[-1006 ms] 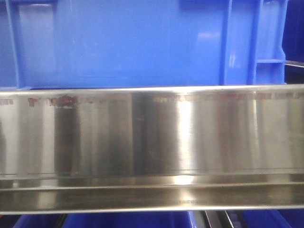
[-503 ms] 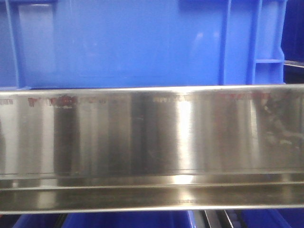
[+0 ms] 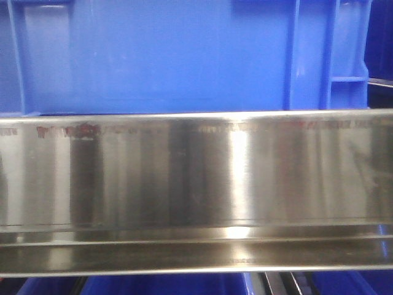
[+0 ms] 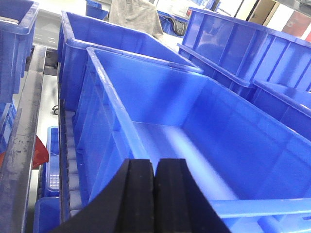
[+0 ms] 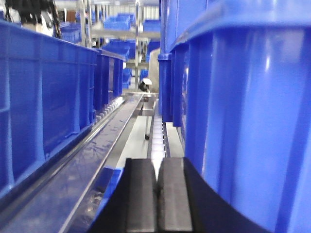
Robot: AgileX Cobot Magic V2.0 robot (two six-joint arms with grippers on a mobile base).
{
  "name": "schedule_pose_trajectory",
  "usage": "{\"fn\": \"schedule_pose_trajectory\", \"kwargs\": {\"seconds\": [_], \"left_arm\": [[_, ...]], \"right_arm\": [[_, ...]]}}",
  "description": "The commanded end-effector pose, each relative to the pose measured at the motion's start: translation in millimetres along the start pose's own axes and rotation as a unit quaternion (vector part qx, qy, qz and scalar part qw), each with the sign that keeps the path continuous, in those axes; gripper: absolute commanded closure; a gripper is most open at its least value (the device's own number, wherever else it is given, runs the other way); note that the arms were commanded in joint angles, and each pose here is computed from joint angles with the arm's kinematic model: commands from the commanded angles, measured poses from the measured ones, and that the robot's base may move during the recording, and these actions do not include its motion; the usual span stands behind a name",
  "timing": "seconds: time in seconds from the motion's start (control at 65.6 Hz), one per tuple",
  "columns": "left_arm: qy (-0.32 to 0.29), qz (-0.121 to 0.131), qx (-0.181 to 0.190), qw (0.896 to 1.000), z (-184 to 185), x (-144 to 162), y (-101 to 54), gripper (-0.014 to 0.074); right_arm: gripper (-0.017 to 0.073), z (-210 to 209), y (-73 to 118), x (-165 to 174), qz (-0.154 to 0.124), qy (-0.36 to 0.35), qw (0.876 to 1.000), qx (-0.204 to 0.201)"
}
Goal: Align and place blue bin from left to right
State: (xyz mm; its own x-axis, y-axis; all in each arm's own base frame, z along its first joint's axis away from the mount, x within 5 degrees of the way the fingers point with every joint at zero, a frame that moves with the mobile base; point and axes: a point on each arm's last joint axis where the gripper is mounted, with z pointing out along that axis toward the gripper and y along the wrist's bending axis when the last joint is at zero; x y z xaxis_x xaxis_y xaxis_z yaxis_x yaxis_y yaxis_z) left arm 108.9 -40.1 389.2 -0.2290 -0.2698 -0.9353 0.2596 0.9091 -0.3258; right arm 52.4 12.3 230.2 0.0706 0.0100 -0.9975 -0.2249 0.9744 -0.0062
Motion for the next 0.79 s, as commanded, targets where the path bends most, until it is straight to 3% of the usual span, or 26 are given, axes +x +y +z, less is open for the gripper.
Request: {"fn": "schedule_pose_trajectory", "kwargs": {"seconds": [0.0, 0.168, 0.381, 0.778], "left_arm": [[-0.01, 0.0, 0.01, 1.0, -2, -2, -1.7, 0.0704], [-0.011, 0.0, 0.011, 1.0, -2, -2, -1.9, 0.0704], [-0.011, 0.0, 0.011, 1.0, -2, -2, -1.9, 0.0704], [-0.011, 0.0, 0.011, 1.0, -2, -2, -1.9, 0.0704]], "right_arm": [[0.0725, 0, -0.6, 6, 0.0, -0.016, 1.0, 0.005], [0.0725, 1, -1.1, 10, 0.0, -0.046, 0.999, 0.008], [0.0725, 1, -0.6, 18, 0.0, -0.004, 1.0, 0.005], [0.0725, 1, -0.5, 19, 0.0, 0.001, 1.0, 0.005]]}}
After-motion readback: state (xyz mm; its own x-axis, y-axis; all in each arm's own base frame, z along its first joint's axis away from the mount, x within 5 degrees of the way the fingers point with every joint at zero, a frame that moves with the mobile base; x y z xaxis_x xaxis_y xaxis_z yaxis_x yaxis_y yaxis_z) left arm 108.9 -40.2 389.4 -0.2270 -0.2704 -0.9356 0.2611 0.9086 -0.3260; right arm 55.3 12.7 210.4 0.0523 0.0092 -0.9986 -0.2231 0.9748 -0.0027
